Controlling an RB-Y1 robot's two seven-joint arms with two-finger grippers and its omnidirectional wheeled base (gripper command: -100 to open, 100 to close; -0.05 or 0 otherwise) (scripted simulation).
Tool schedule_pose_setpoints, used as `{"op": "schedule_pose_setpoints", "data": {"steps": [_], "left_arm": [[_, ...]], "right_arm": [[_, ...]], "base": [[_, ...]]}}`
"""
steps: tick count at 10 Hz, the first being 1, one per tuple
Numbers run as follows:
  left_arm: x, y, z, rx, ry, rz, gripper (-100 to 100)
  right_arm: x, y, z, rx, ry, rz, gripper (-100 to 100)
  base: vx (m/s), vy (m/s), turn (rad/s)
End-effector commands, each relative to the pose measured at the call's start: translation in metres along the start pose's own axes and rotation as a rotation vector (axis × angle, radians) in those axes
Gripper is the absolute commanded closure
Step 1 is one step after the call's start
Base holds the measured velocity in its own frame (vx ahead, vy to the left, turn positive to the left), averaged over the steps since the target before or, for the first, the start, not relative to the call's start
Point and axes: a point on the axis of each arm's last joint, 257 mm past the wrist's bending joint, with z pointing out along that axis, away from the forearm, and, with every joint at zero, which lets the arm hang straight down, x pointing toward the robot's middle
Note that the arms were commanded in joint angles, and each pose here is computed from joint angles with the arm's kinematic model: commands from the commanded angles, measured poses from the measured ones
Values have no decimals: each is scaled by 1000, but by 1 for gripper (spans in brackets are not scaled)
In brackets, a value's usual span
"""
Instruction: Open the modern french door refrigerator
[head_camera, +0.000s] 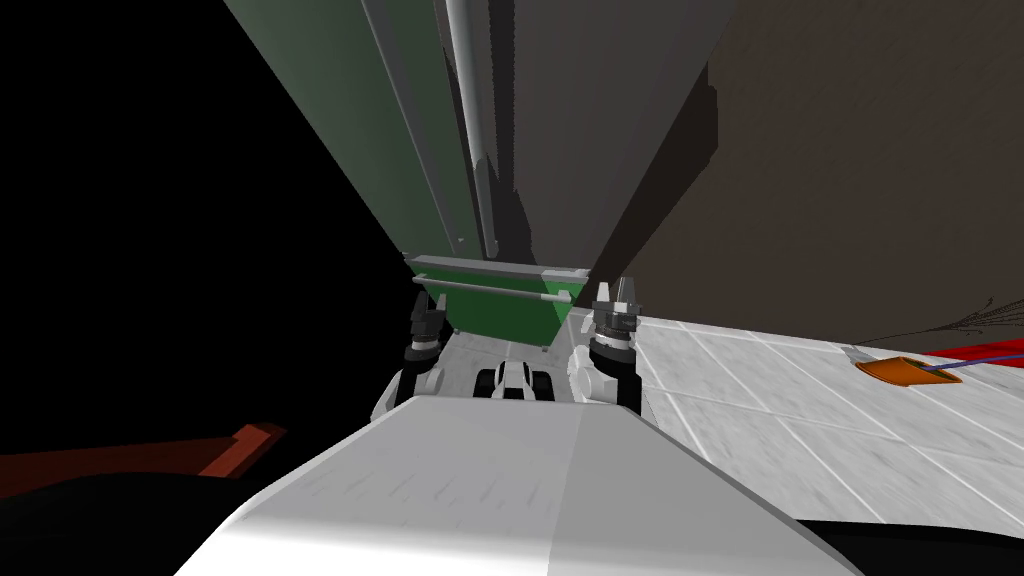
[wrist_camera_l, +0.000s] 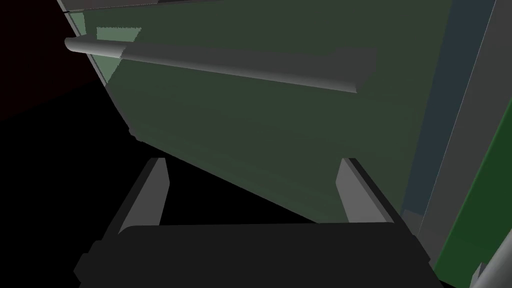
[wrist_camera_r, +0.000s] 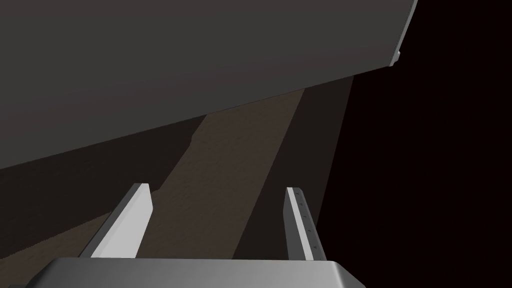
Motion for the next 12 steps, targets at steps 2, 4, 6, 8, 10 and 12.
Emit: {"op": "schedule_pose_setpoints", "data": {"steps": [2,4,6,8,10,12], "left_arm": [[4,22,-12,-22,11,4,-100],[8,35,-20,-32,19,7,-100],[9,47,-28,-53,23,9,-100],[13,58,-37,-62,30,11,-100],[15,70,-45,-83,33,12,-100],[19,84,-57,-102,39,13,-100]], "right_arm": [[0,0,0,0,0,0,0],[0,0,0,0,0,0,0],[0,0,0,0,0,0,0],[0,0,0,0,0,0,0],[0,0,0,0,0,0,0],[0,0,0,0,0,0,0]], "base": [[53,19,-35],[76,39,-53],[55,21,-23],[74,35,-56],[55,22,-18],[77,31,-51]]}}
